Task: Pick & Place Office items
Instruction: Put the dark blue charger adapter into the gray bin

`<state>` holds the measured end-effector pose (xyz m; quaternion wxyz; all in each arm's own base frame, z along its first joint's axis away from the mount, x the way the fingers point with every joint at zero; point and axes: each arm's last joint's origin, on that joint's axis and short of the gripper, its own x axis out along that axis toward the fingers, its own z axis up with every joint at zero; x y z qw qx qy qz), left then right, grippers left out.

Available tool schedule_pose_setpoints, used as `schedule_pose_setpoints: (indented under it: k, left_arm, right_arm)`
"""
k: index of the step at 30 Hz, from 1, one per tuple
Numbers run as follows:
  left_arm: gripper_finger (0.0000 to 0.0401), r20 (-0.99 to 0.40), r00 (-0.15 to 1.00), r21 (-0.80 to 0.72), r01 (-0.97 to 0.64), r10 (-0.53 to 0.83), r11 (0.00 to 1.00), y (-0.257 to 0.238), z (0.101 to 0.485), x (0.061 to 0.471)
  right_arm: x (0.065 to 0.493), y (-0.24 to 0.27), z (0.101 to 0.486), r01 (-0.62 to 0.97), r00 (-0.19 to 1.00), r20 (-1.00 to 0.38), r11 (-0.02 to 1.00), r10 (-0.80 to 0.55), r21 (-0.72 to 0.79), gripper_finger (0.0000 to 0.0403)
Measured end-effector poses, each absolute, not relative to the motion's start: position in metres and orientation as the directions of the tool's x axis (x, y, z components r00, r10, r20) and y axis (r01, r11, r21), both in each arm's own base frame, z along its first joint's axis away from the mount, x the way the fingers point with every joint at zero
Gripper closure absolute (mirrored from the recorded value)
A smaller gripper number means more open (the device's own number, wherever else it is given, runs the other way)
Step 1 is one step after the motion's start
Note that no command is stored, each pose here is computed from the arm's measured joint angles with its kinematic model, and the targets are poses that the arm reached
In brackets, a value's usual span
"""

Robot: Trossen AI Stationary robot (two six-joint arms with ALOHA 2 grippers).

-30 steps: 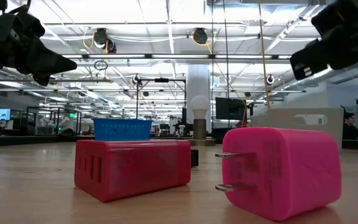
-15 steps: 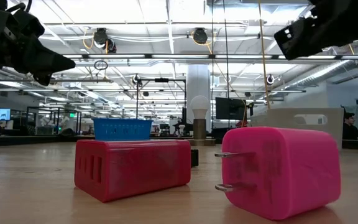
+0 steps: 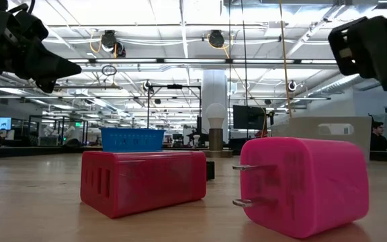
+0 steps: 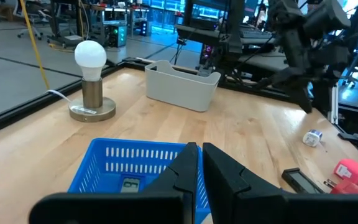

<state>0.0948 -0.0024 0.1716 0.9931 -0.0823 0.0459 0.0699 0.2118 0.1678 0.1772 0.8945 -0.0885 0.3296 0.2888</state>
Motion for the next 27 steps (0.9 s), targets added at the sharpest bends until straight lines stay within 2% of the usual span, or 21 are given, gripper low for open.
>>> schedule_pose_setpoints:
  k: [9,20,27]
  left_arm:
    - [0.0377,-0.103,0.986,-0.159,-0.147,0.132,0.976,-0.002,0.172,0.095]
    - [0.0377,-0.103,0.986,-0.137,-0.147,0.133,0.98,-0.002,0.172,0.095]
    - [0.0377,-0.103,0.986,-0.139,-0.147,0.133,0.979,-0.002,0.172,0.095]
  right_arm:
    - [0.22,0.174,0.15,-0.624,0.57,-0.695,0.781,0.439,-0.02,0.0064]
    - [0.228,0.173,0.136,-0.678,0.553,-0.706,0.731,0.442,-0.074,0.0066]
    - [0.24,0.174,0.122,-0.746,0.519,-0.676,0.663,0.523,-0.06,0.0097]
